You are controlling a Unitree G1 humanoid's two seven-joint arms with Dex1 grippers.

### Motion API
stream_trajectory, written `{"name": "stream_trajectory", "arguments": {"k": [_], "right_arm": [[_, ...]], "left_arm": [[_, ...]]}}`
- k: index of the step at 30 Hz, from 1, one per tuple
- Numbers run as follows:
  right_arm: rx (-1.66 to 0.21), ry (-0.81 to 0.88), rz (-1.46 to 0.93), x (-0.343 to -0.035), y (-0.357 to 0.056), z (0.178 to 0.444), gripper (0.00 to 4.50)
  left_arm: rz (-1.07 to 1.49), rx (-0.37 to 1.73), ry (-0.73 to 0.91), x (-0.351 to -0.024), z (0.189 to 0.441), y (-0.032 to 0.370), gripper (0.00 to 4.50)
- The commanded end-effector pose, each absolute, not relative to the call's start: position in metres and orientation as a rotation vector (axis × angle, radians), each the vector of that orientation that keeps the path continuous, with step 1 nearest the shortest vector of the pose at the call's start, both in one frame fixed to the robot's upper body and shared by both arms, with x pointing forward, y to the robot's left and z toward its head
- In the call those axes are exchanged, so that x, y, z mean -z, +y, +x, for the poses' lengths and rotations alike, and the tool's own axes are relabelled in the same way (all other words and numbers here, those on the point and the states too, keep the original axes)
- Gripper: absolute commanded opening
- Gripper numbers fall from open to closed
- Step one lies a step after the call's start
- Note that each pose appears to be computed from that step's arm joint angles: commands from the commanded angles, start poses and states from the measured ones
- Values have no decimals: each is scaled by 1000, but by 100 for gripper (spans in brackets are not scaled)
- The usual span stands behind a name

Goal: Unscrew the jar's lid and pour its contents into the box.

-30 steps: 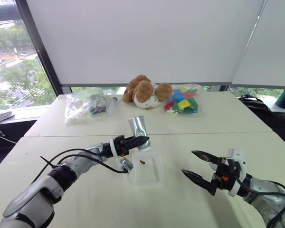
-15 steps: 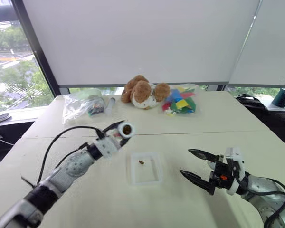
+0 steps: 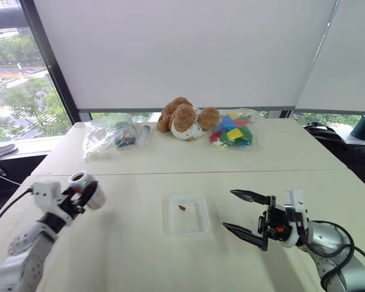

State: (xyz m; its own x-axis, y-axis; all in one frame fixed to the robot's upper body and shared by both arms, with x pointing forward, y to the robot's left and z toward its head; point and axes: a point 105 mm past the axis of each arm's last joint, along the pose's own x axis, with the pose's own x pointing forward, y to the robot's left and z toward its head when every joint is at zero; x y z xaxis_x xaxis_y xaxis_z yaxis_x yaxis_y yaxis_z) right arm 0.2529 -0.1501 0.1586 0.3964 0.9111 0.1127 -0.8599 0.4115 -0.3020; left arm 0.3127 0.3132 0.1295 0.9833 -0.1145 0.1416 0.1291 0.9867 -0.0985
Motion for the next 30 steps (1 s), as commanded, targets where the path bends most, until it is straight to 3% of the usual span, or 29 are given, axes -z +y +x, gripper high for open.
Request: {"name": "stream_trajectory", "arguments": {"k": [1, 8, 10, 13, 19, 30], "right_arm": [[-1140, -327, -235, -165, -151, 252, 447], [-1134, -330, -250, -163, -157, 253, 447], [-1133, -337, -252, -164, -157, 252, 450], [-1133, -345, -254, -166, -157, 251, 450], [-1113, -323, -274, -169, -169, 242, 450], [-986, -104, -388, -160, -241, 212, 450]], "left_arm": [[-61, 37, -145, -127, 307, 333, 228], [-60, 14, -128, -113, 308, 337, 228], [-58, 14, -136, -114, 308, 338, 334], [-60, 21, -143, -117, 309, 338, 445], [-25, 36, -132, -122, 305, 344, 445], [247, 325, 70, -108, 260, 341, 445]]}}
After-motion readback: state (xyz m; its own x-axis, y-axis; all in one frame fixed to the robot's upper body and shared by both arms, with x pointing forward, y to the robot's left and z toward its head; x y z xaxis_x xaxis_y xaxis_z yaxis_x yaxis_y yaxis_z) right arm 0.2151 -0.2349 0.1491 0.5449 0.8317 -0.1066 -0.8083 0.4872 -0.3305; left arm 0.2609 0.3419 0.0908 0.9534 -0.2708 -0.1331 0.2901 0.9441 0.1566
